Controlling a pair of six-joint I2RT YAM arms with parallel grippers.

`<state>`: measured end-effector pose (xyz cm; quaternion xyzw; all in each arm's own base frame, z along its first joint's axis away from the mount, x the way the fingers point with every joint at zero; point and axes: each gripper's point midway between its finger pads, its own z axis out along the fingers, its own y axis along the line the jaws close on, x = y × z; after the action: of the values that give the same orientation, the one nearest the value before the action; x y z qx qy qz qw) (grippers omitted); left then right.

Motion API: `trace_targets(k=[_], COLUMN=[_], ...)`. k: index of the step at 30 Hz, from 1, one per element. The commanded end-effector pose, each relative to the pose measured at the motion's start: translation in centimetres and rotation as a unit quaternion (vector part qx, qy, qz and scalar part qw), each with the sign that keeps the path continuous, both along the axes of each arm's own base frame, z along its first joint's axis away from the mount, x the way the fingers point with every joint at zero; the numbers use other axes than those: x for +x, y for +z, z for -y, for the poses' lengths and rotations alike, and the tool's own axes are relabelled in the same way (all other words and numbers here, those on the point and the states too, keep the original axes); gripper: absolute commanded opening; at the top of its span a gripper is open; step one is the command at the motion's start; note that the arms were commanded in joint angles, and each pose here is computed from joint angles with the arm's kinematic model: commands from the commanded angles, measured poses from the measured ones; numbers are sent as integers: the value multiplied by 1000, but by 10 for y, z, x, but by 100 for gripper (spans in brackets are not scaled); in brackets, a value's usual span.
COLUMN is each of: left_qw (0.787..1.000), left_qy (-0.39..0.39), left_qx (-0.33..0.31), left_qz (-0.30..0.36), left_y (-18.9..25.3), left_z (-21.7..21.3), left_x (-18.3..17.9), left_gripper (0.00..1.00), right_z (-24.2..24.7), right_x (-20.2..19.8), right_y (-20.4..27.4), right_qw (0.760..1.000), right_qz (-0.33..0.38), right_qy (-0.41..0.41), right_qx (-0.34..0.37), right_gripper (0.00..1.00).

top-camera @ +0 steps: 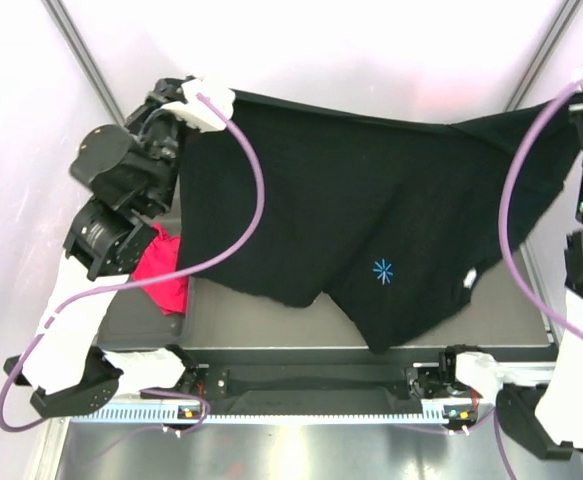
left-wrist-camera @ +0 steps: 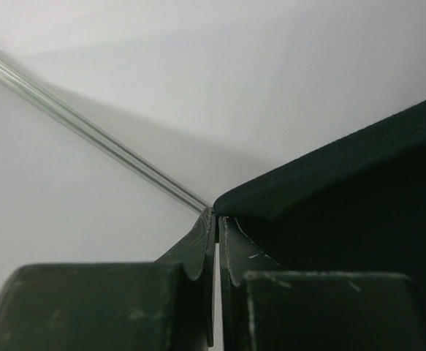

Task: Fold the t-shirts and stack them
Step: Flatten the tshirt out

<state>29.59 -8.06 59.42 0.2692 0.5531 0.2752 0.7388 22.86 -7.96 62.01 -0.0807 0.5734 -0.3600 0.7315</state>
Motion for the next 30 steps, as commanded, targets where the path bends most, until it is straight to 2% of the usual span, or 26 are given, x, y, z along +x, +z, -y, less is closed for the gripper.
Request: trace_targets(k=[1, 5, 11, 14, 24, 27, 30], left_qw=[999, 998, 998, 998, 996, 994, 992], left_qy=[36, 41, 37, 26, -11, -15, -10], left_qx=[-22, -14, -36, -50, -84, -100, -105], left_qz=[-4, -34, -27, -19, 3, 29, 65], left_y=[0, -15, -4, 5, 6, 18, 41], left_z=[-16, -13, -20, -29, -72, -83, -91], left_x=[0, 10, 1, -15, -86, -102, -113], left_gripper=[0, 0, 0, 0, 0, 0, 0], right_z=[12, 13, 9, 5, -7, -6, -2], right_x=[-4, 8, -11, -37, -178, -211, -226], right_y=[-4, -18, -7, 7, 33, 45, 57], right_qw=[999, 998, 999, 999, 993, 988, 985], right_qz=[-19, -50, -29, -3, 119, 154, 169], right_qy=[-32, -35, -24, -13, 10, -2, -19], right_qx=[27, 26, 31, 33, 26, 10, -3], right_gripper=[0, 0, 0, 0, 0, 0, 0])
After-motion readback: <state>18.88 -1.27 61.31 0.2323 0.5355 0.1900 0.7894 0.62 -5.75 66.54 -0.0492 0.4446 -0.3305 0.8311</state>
